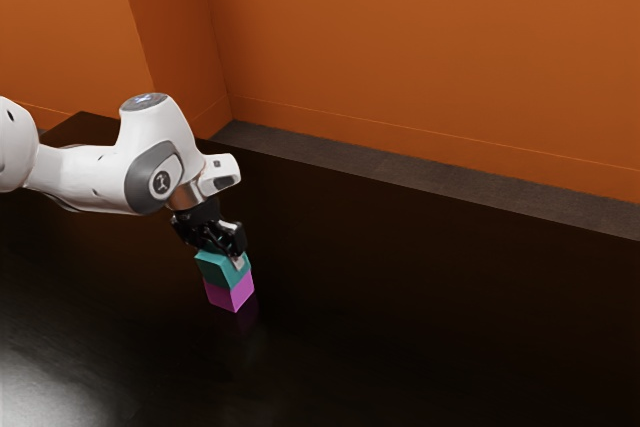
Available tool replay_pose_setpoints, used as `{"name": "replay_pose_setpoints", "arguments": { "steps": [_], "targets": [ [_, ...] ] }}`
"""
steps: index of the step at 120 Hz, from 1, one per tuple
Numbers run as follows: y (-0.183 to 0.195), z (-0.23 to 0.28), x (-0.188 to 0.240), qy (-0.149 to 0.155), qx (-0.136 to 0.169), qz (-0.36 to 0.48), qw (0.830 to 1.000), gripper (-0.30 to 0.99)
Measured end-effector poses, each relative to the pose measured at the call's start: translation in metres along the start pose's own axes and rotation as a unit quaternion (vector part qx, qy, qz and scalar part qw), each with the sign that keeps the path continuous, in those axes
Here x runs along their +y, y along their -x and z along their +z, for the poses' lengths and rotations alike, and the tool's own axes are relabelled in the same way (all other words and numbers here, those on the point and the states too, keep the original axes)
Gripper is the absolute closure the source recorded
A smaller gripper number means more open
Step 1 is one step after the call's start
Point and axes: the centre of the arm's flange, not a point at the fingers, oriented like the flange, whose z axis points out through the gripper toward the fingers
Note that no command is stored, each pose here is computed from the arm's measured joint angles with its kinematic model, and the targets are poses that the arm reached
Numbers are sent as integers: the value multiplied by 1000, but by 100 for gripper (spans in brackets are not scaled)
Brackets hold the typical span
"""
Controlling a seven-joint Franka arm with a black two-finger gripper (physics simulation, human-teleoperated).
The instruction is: Pick up the blue block with one arm, and put the blue block on the pink block with one arm
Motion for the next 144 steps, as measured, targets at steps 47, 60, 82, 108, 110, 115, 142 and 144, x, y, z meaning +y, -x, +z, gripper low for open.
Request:
{"name": "replay_pose_setpoints", "arguments": {
  "steps": [47, 60, 82, 108, 110, 115, 142, 144],
  "targets": [
    [0, -1, -9, 0, 1, 20, 1000, 30],
    [0, -1, -14, -1, 2, 20, 1000, 30],
    [0, -1, -13, 0, 1, 22, 1000, 30],
    [0, -1, -13, 2, 1, 10, 1000, 30],
    [0, -1, -13, 2, 1, 9, 1000, 30],
    [0, -1, -13, 2, 1, 4, 1000, 30],
    [0, -2, -15, 2, 1, -15, 1000, 30],
    [0, -3, -15, 2, 2, -17, 1000, 30]
  ]
}}
